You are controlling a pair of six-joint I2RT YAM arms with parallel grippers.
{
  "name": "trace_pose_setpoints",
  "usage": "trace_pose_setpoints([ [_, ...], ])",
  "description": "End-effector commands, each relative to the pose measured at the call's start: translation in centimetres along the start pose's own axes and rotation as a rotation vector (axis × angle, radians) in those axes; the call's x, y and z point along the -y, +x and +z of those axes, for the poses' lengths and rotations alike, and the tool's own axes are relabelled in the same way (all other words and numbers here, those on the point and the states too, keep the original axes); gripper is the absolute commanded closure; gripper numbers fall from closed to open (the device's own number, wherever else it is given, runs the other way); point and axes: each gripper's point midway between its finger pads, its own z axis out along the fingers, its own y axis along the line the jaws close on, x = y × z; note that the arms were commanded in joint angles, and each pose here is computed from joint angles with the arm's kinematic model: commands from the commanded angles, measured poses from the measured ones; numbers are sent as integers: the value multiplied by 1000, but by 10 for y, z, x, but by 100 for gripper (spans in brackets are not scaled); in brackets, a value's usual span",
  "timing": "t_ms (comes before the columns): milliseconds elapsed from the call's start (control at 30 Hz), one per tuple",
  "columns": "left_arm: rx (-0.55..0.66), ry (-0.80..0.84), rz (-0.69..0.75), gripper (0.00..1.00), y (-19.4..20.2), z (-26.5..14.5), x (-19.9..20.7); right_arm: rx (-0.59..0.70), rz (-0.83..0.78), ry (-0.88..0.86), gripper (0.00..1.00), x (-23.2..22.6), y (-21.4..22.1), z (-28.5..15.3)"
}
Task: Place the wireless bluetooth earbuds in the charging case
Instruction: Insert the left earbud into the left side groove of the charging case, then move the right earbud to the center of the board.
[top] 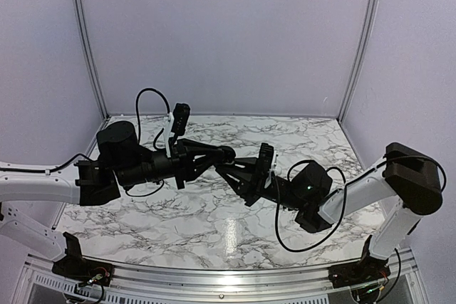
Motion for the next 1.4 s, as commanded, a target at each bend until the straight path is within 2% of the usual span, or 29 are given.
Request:
trace_pose_setpoints([
  [0,-5,-22,-4,97,7,2,-5,114,-13,-14,100,-4,-31,9],
  [700,-29,-168,-55,80,20,-4,-31,160,-37,-20,100,-6,-50,5],
  [900,-37,-176,-45,71,19,-4,-32,149,-34,-21,100,-6,-46,5],
  [1000,-39,-174,-31,70,16,-4,-31,149,-29,-21,100,-6,-45,5],
  [1367,-32,-99,-4,55,5,-15,-13,115,-15,-17,100,-5,-34,4],
])
